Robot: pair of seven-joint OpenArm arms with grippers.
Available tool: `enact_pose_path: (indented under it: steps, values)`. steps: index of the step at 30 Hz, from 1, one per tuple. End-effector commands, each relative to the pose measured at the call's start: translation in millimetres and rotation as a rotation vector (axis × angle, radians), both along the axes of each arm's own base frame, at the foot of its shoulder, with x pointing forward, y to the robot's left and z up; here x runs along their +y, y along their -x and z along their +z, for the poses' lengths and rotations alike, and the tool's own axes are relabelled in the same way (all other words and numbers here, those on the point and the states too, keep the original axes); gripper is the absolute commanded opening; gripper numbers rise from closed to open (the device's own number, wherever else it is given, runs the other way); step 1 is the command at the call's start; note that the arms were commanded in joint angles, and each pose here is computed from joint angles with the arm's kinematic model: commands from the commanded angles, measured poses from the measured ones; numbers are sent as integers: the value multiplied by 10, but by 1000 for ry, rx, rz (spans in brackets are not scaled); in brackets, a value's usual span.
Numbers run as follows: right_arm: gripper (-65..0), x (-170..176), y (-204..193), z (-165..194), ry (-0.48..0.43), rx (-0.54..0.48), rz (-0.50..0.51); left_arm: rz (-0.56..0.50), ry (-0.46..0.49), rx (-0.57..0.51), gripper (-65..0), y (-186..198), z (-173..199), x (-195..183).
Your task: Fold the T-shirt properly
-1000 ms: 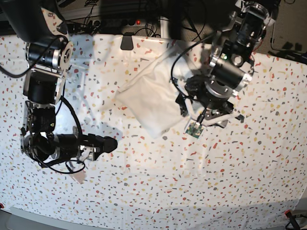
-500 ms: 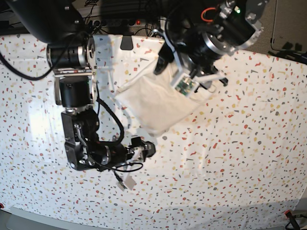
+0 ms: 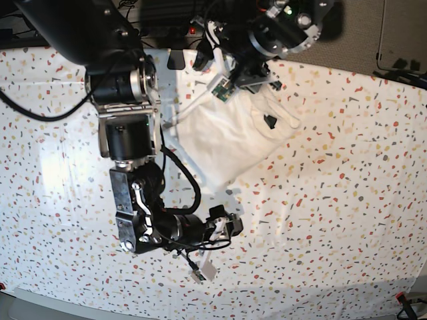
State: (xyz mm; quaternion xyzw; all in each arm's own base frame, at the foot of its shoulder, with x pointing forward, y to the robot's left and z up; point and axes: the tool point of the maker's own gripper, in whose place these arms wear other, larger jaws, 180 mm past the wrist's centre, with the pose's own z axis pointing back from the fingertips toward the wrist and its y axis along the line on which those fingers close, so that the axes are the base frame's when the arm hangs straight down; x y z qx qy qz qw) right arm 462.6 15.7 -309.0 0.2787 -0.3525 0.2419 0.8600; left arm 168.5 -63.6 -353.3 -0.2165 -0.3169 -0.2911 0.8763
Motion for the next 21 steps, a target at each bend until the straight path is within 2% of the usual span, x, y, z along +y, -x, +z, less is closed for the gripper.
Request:
enact_pose_path:
  steps: [1,6,10,15,19,21]
  values:
    - [-362,134,-118,296,-45,-66,14,-1,29,-20,-328,-28,67,-46]
    - [-362,386,-8,224,-72,-21,50,9,43,-27,-328,-56,-5,-65]
    - [-362,402,96,23,-53,52,65,15,-26,-28,-328,-83,-234,14]
    - [-362,160,164,-190,-10,94,41,16,-85,-22,-328,-129,-486,88]
    - [-362,-136,241,-392,34,138,14,17,-109,-49,-328,-316,-502,123]
    - [-362,-266,277,-444,18,158,-4,17,-126,-66,-328,-437,-501,149]
